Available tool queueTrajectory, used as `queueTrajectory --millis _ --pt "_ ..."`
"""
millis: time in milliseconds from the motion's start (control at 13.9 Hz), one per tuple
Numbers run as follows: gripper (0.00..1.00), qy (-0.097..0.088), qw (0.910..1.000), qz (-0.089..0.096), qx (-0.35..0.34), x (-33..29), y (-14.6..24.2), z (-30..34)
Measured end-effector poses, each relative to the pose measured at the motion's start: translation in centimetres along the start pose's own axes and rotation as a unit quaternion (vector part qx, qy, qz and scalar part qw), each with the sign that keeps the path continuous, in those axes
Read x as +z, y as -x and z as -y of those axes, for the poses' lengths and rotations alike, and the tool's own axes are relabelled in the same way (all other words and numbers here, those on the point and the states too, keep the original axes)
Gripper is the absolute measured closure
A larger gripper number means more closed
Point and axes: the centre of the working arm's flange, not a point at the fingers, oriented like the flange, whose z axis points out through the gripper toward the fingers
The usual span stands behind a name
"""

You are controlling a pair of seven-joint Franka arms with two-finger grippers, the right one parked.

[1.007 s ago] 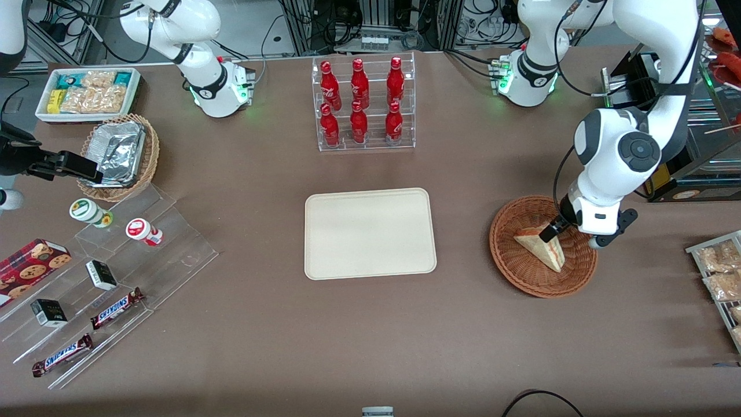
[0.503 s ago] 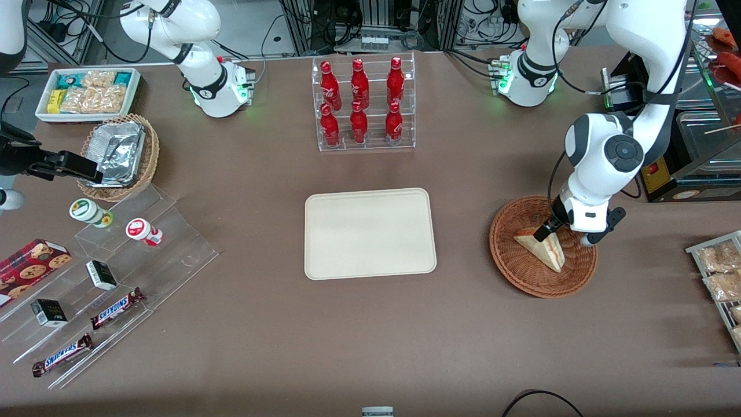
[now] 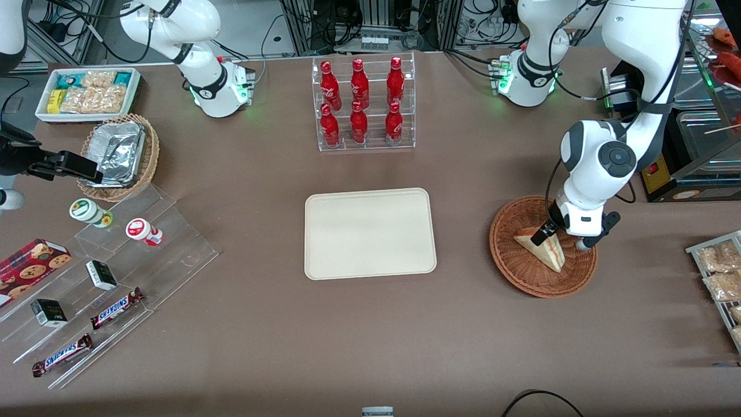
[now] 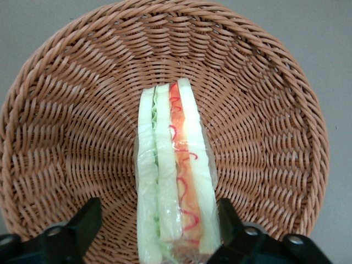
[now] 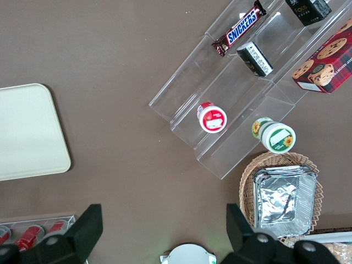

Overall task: Place sandwich from basket to tray
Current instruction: 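Lower the open left gripper around the wrapped sandwich and close it, then lift the sandwich and carry it with the left gripper over the tray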

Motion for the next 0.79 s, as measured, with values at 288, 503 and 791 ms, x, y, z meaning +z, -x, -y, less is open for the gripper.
queueTrajectory --millis 288,503,791 --pt "0.59 0.006 1.0 -0.004 -0.001 0.2 0.2 -0.8" --pt "0.71 0.013 0.9999 -0.009 0.003 -0.7 -0.1 -2.0" --pt "0.83 -0.012 0.9997 0.01 0.016 -4.1 -0.6 -4.4"
